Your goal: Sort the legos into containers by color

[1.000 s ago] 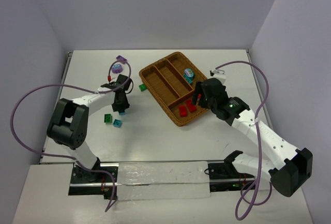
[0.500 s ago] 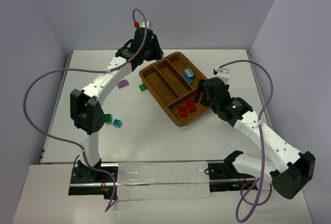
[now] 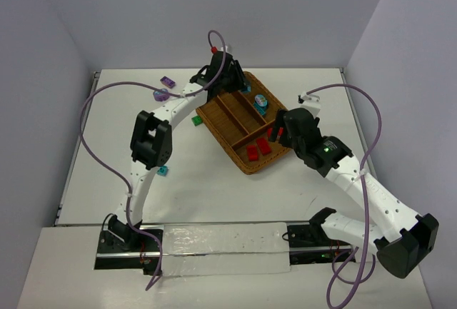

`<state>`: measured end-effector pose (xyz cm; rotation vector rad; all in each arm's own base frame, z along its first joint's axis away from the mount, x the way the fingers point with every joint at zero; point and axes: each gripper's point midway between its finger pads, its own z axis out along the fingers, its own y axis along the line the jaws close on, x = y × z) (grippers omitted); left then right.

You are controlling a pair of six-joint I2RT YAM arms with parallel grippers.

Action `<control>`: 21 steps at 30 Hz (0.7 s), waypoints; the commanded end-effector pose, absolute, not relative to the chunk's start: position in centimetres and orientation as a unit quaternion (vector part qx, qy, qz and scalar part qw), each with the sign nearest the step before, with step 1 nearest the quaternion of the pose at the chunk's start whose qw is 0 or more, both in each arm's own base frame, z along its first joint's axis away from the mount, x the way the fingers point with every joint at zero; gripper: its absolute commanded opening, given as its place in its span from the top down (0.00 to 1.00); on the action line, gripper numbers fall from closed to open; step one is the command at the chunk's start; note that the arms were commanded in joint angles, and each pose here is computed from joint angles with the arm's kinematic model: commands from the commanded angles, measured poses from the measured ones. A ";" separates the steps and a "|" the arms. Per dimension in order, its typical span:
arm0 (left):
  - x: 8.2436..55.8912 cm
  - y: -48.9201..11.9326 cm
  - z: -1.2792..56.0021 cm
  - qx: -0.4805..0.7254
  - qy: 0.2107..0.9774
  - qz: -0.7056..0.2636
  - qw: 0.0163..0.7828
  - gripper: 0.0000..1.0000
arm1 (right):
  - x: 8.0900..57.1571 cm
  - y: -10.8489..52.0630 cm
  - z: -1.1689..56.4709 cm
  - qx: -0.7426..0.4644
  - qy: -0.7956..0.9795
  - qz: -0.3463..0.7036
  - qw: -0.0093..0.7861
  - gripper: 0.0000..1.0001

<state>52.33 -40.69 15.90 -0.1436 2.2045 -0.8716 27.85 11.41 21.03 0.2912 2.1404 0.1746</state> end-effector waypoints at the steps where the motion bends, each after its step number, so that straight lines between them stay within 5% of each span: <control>1: 54.4 -43.7 20.7 -0.064 0.804 -0.422 0.414 0.99 | 27.6 11.0 21.6 0.131 0.866 0.072 0.478 0.18; 8: 56.8 -45.0 17.1 -0.081 0.796 -0.428 0.419 0.81 | 27.3 11.4 20.5 0.129 0.872 0.078 0.466 0.18; 12: 57.3 -45.6 16.2 -0.084 0.791 -0.439 0.418 0.39 | 27.0 11.2 20.3 0.129 0.873 0.079 0.464 0.18; 16: 57.3 -45.7 17.2 -0.079 0.785 -0.443 0.426 0.22 | 26.8 11.0 20.3 0.129 0.873 0.075 0.464 0.18; 21: 55.8 -44.1 24.0 -0.057 0.765 -0.443 0.464 0.19 | 26.8 10.9 20.7 0.132 0.871 0.075 0.467 0.18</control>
